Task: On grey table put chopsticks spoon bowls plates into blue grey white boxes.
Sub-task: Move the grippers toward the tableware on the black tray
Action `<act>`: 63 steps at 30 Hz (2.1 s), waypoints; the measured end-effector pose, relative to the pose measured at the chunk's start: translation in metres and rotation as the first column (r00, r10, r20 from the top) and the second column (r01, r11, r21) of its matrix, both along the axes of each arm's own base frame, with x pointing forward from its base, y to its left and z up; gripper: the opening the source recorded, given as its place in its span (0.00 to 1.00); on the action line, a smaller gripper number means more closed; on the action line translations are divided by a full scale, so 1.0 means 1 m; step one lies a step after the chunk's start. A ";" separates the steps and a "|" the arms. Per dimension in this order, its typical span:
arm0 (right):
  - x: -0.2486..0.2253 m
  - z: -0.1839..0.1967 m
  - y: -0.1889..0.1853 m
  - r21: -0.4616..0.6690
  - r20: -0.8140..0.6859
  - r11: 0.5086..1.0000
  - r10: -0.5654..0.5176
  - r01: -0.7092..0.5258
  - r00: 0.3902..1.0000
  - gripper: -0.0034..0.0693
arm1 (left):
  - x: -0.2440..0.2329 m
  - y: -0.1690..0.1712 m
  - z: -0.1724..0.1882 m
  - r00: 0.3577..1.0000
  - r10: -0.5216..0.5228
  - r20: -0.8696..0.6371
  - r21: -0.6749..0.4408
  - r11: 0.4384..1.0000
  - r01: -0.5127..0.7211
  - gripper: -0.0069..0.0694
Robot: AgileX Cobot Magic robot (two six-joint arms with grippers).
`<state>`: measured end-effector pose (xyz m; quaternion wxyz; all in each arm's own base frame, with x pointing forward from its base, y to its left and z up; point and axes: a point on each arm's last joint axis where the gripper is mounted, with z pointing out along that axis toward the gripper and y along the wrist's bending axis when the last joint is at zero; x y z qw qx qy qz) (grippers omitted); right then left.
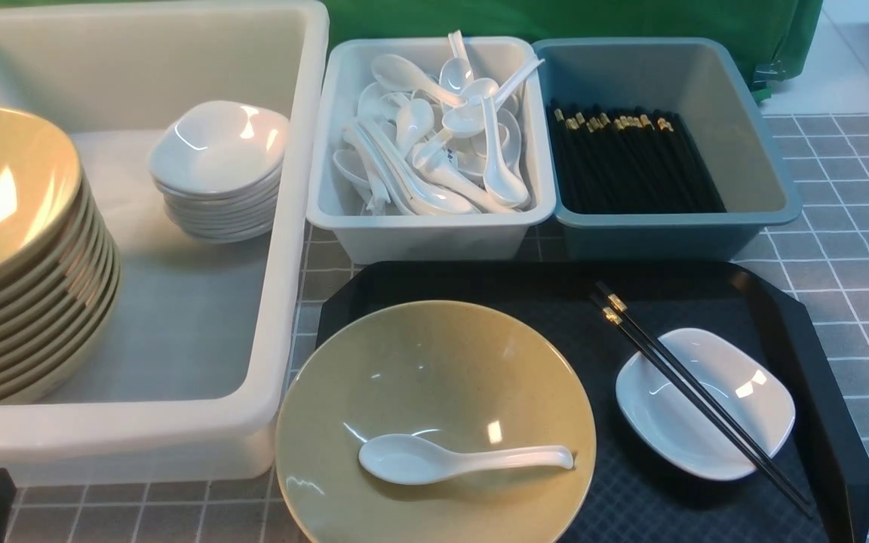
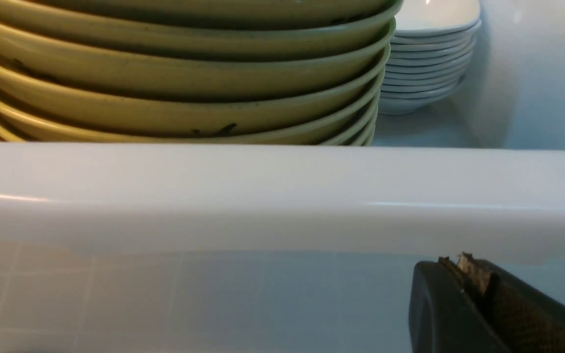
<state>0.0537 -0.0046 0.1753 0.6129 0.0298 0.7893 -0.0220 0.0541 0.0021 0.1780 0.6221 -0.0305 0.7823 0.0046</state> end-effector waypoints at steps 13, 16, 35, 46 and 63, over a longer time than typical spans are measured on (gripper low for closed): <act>0.000 0.000 0.000 0.034 0.002 0.999 -0.005 0.004 1.000 0.37 | 0.001 -0.009 0.005 0.999 0.013 0.051 -0.465 0.885 0.012 0.08; 0.000 0.000 0.002 0.172 0.008 0.985 -0.022 0.020 1.000 0.37 | 0.001 -0.012 0.007 0.998 0.025 0.053 -0.666 0.746 0.016 0.08; -0.003 0.008 0.022 0.820 -0.057 0.571 0.024 0.033 0.998 0.37 | -0.005 -0.023 0.048 0.983 -0.014 0.185 -0.903 0.391 0.175 0.08; 0.020 0.134 0.034 0.269 -0.103 0.911 0.349 -0.312 0.931 0.12 | 0.011 -0.033 0.151 0.937 -0.300 0.182 -0.311 0.886 0.344 0.08; 0.139 0.150 0.079 0.005 -0.826 0.704 0.403 -0.710 0.394 0.09 | 0.116 -0.078 0.182 0.509 -0.465 -0.725 -0.016 0.750 0.662 0.08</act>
